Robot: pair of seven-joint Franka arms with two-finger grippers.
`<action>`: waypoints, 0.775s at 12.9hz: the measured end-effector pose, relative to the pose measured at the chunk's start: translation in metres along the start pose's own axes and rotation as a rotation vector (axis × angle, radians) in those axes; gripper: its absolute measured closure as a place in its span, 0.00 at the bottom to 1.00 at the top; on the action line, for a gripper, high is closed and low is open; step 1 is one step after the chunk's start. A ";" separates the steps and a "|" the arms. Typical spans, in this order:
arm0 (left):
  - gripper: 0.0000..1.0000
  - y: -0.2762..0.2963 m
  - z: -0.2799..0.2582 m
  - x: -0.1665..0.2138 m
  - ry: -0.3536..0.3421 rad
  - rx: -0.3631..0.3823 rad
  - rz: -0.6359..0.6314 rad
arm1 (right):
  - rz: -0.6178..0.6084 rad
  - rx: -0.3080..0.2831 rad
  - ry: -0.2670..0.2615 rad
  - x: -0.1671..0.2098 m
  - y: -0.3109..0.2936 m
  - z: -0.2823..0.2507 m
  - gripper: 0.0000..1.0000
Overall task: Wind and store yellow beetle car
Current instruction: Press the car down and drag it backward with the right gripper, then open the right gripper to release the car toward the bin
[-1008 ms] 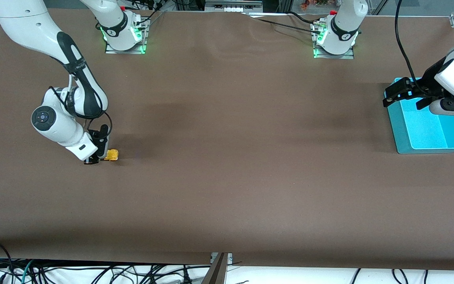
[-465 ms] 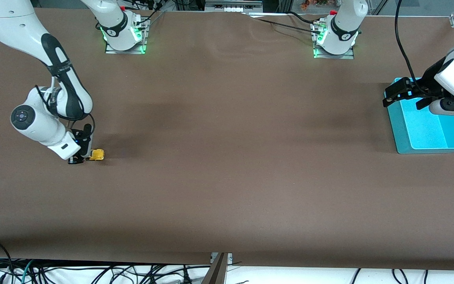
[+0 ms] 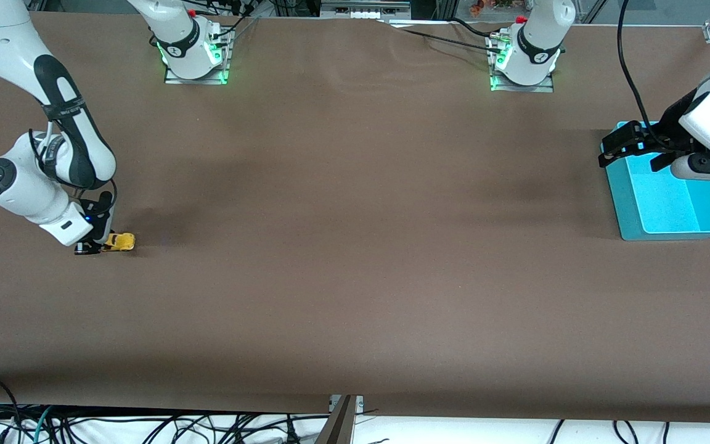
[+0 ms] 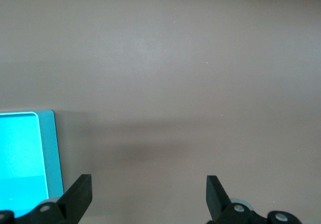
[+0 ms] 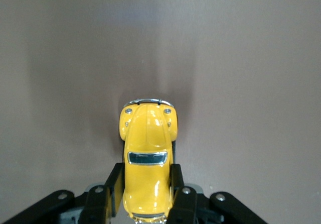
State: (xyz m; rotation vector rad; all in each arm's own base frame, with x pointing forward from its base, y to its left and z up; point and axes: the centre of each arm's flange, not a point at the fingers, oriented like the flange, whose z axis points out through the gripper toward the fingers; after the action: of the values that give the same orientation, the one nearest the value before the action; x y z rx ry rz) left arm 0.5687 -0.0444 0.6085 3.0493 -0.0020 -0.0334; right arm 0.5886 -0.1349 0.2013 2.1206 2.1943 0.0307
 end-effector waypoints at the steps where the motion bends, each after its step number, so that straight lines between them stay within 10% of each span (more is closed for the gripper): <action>1: 0.00 0.000 0.000 0.000 0.000 0.000 0.000 | 0.001 0.000 0.000 -0.001 0.000 0.000 0.58; 3: 0.00 0.000 0.000 0.000 0.000 0.000 0.000 | 0.001 0.000 0.000 -0.001 0.000 0.000 0.58; 10: 0.00 0.009 0.001 -0.001 -0.001 0.000 0.016 | -0.023 0.033 0.021 0.012 0.016 0.005 0.00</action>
State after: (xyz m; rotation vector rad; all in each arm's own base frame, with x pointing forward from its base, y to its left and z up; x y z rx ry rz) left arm 0.5679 -0.0534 0.6085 3.0488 -0.0265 -0.0345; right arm 0.6041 -0.1229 0.1966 2.1220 2.2460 0.0152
